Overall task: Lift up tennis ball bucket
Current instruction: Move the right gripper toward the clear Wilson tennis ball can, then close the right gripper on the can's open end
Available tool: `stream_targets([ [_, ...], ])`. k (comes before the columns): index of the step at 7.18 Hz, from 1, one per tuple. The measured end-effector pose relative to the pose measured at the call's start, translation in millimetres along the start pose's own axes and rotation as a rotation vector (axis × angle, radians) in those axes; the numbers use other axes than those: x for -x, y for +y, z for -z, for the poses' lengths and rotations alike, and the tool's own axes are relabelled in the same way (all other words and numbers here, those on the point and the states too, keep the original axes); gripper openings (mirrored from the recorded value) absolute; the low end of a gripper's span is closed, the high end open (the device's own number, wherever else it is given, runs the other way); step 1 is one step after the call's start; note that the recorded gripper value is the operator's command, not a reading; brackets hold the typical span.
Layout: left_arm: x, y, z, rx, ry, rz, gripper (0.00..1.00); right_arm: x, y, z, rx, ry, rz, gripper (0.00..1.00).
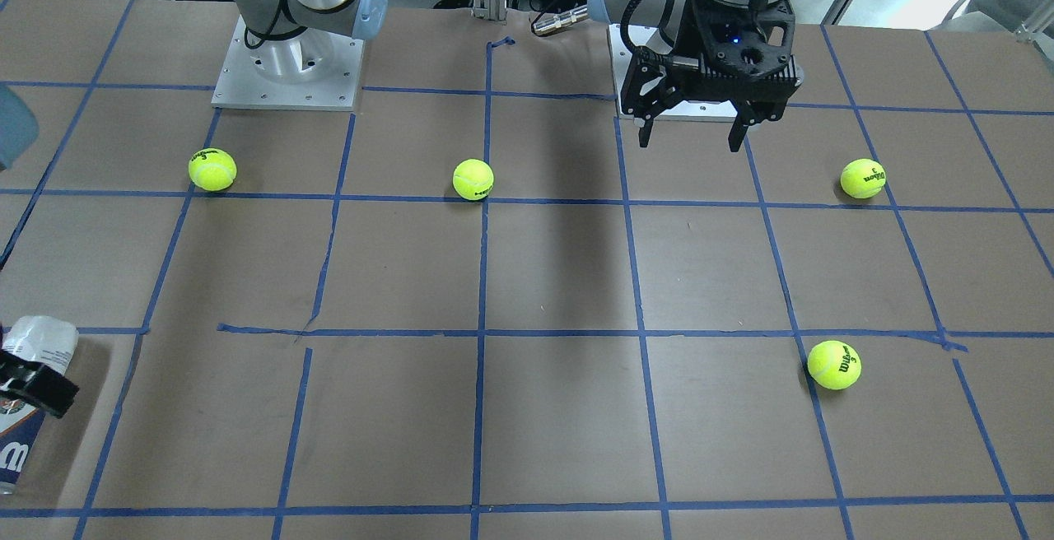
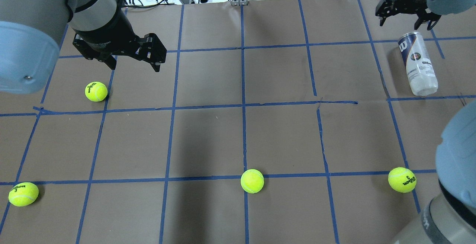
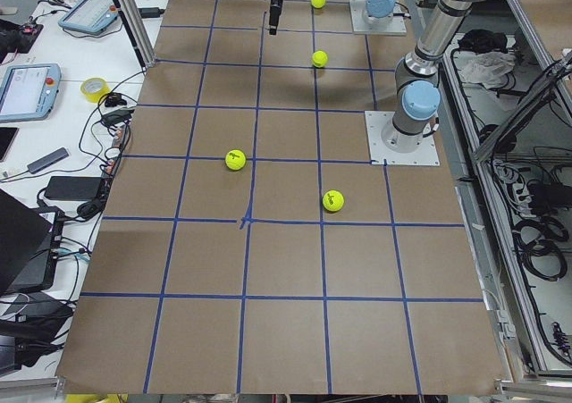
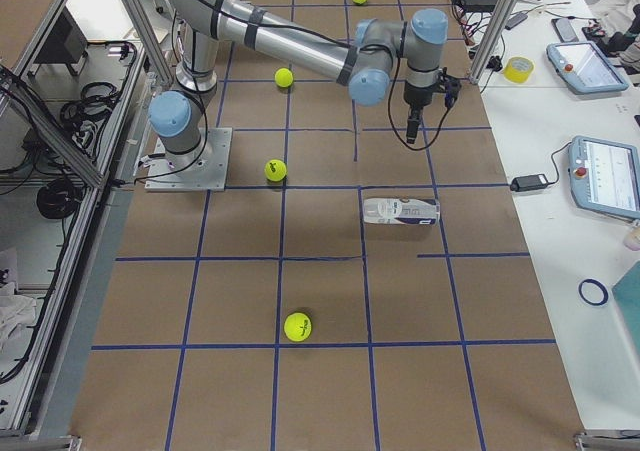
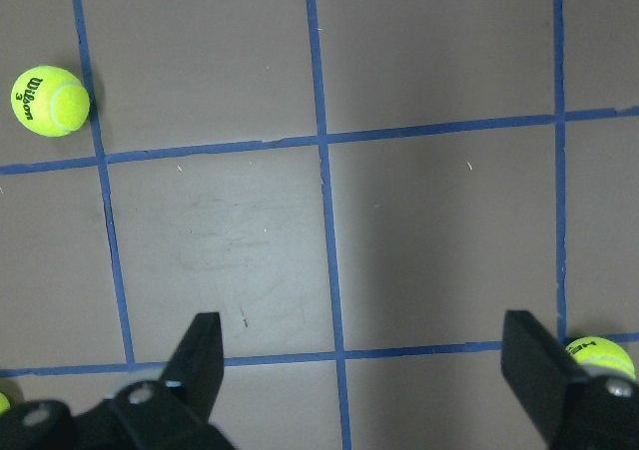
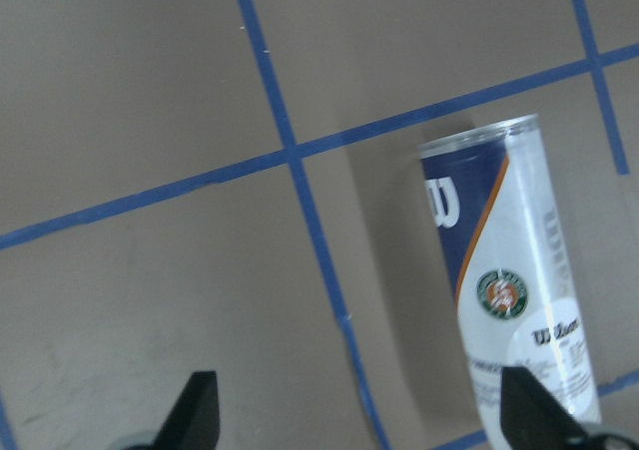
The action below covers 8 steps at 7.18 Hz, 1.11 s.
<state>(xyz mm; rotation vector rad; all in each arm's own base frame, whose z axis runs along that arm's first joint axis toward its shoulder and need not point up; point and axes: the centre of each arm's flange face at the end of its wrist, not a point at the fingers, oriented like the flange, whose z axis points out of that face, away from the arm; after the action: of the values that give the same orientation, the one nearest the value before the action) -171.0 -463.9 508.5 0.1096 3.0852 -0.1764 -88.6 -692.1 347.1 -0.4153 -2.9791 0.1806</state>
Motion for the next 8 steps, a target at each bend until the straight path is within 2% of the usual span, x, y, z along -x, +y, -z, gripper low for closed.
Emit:
stream_targets([
  [2,0.0,0.1,-0.2,0.001,0.000,0.000,1.00,-47.8,-36.0,-58.1,-0.034,0.025,0.065,1.00],
  [4,0.0,0.2,-0.3,0.002,-0.001,-0.001,1.00,-76.4,-49.3,-97.4,-0.066,0.035,0.140,1.00],
  [5,0.0,0.2,-0.4,0.002,-0.001,-0.001,1.00,-80.4,-50.8,-112.6,-0.062,0.017,0.158,1.00],
  [7,0.0,0.2,-0.3,0.002,0.000,-0.001,1.00,-82.3,-51.0,-132.3,-0.063,-0.069,0.188,0.98],
  [8,-0.1,0.0,-0.4,0.001,0.000,0.000,1.00,-84.4,-51.9,-139.0,-0.066,-0.090,0.222,0.96],
])
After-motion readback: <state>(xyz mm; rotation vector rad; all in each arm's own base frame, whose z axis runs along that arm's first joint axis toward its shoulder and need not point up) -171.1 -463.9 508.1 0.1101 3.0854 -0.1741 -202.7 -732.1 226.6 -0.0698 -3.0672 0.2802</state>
